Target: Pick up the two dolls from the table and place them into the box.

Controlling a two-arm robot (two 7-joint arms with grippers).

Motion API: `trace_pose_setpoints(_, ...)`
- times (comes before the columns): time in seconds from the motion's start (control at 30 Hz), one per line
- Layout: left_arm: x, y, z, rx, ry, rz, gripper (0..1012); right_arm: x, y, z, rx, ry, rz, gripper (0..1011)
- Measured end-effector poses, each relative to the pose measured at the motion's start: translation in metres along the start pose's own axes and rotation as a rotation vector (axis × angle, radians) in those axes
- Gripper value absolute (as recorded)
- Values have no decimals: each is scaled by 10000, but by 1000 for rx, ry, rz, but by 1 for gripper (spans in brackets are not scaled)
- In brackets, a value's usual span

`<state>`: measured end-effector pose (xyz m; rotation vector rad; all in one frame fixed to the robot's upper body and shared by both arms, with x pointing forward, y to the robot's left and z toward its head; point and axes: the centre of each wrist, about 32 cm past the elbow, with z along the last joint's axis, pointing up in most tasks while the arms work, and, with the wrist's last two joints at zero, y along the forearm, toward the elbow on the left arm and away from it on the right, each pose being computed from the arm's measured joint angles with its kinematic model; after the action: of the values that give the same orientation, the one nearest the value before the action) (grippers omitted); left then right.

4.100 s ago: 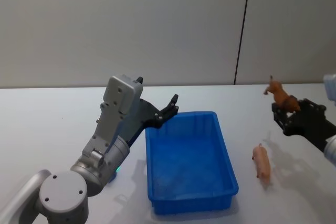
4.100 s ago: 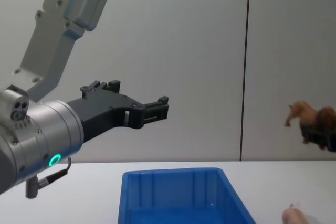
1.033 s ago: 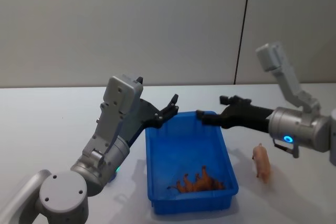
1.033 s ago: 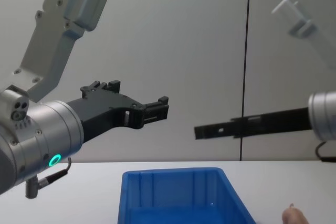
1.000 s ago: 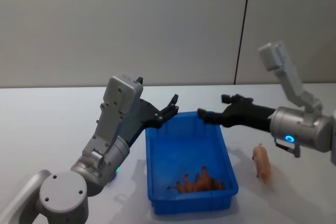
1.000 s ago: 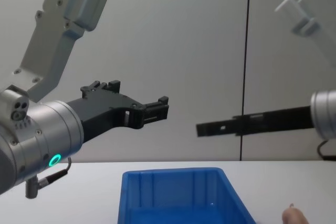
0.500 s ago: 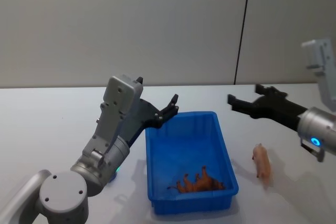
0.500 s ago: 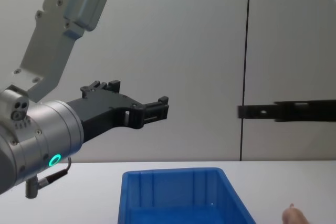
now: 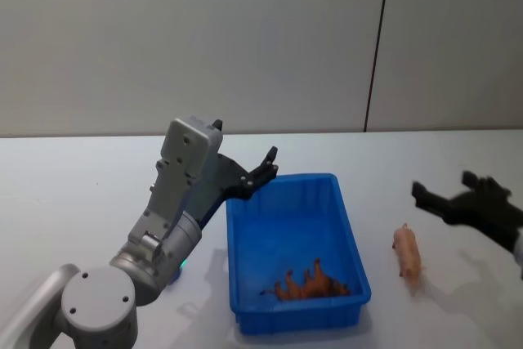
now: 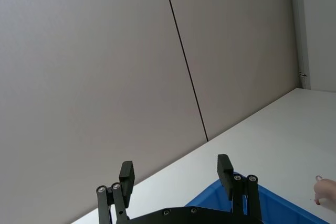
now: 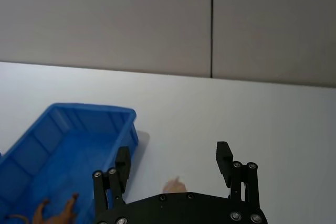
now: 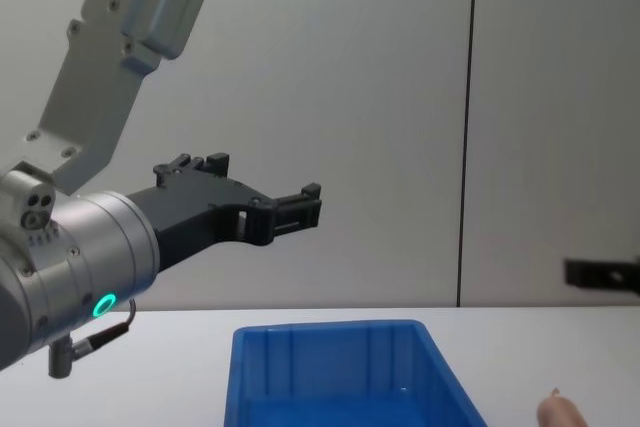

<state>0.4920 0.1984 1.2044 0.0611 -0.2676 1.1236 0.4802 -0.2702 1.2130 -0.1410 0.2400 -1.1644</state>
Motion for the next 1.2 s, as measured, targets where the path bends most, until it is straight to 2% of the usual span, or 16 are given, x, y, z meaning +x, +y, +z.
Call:
trace_pose_setpoints(0.27, 0, 0, 0, 0, 0, 0, 1001, -17, -353, -178, -55, 13, -51, 1001)
trace_pose_setpoints(0.6, 0, 0, 0, 0, 0, 0, 1001, -55, -563, -258, -101, 11, -45, 1001)
trace_pose_setpoints(0.87, 0, 0, 0, 0, 0, 0, 1001, -95, -590, -271, -134, 11, -29, 1001)
trace_pose_setpoints(1.2, 0, 0, 0, 0, 0, 0, 1001, -170, -474, -236, -216, 13, -43, 1001)
